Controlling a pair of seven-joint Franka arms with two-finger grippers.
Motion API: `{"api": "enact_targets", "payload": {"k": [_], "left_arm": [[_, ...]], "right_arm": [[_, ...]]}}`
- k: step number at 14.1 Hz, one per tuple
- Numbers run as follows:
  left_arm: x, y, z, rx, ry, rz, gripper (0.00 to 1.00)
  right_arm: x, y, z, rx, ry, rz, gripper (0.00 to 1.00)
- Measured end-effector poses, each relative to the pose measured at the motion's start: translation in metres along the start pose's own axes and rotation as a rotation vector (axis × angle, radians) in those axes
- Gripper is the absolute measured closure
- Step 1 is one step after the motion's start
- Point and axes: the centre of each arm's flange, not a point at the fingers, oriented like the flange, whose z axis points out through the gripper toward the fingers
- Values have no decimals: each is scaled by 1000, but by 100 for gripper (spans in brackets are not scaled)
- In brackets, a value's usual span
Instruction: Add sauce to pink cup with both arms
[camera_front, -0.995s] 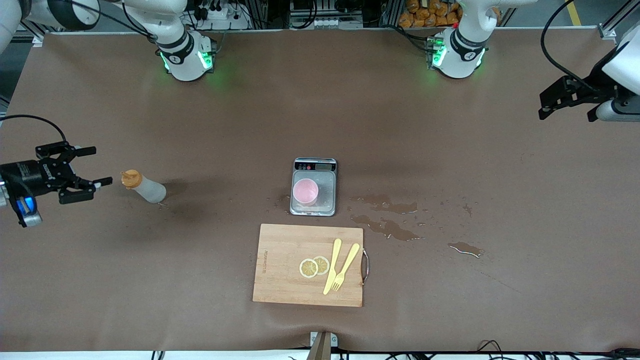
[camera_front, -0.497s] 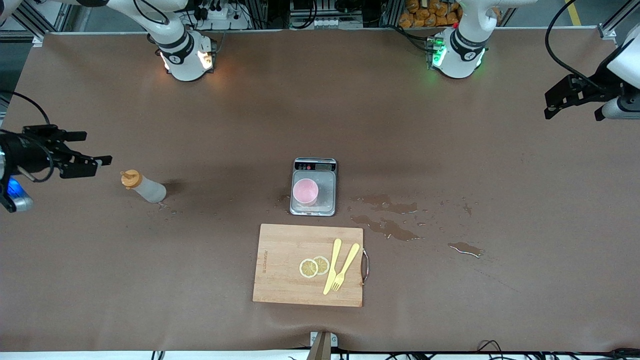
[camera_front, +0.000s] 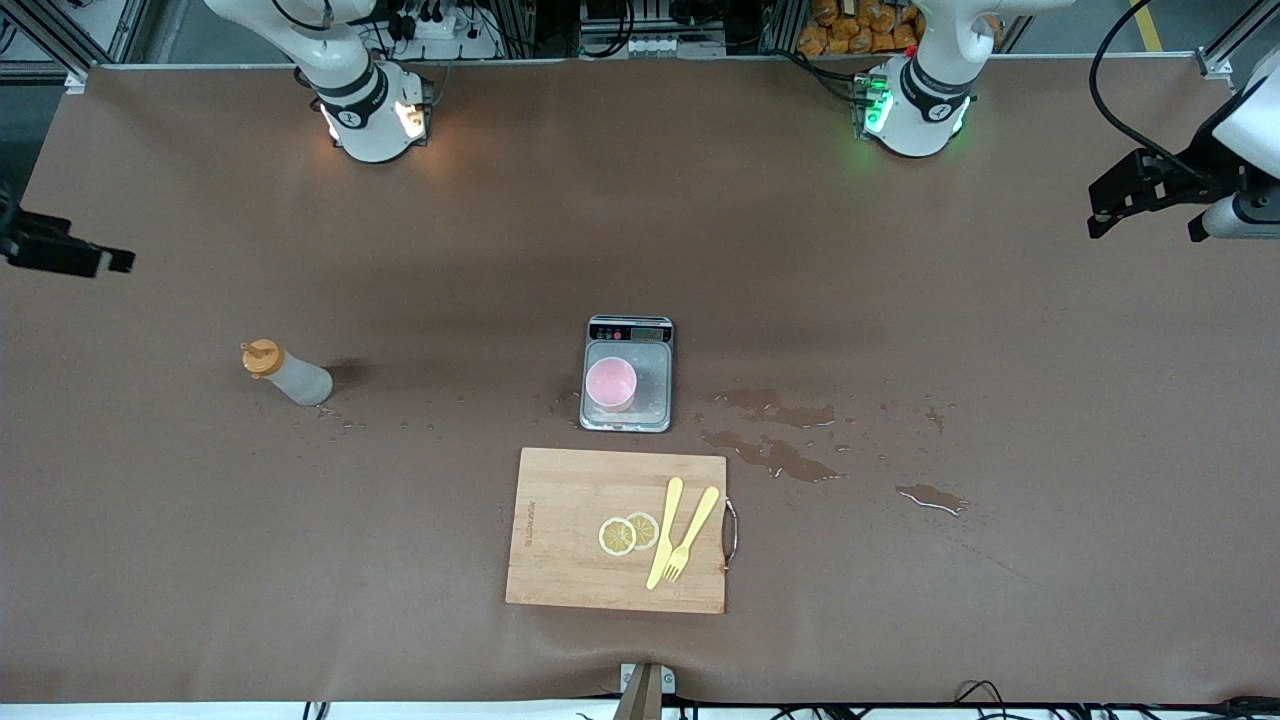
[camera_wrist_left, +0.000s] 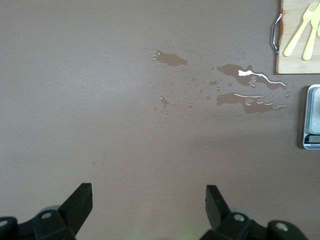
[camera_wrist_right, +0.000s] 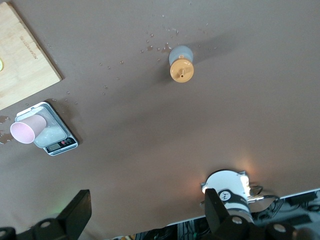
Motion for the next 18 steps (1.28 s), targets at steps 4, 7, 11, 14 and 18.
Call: {"api": "enact_targets", "payload": {"k": [4, 7, 11, 14, 18], "left_arm": [[-1, -4, 1, -2, -13, -8, 0], [-1, -5, 2, -3, -14, -10, 0], [-1, -5, 2, -3, -15, -10, 0], [-2, -5, 2, -3, -18, -10, 0], [-2, -2, 2, -3, -20, -4, 0]], "right_arm": [[-24, 13, -19, 27, 103, -69, 0], [-43, 6, -20, -13, 175, -113, 0], [-54, 3, -4, -9, 222, -128, 0], [-53, 4, -1, -32, 257, -127, 0], [-53, 0, -8, -65, 315, -140, 0]]}}
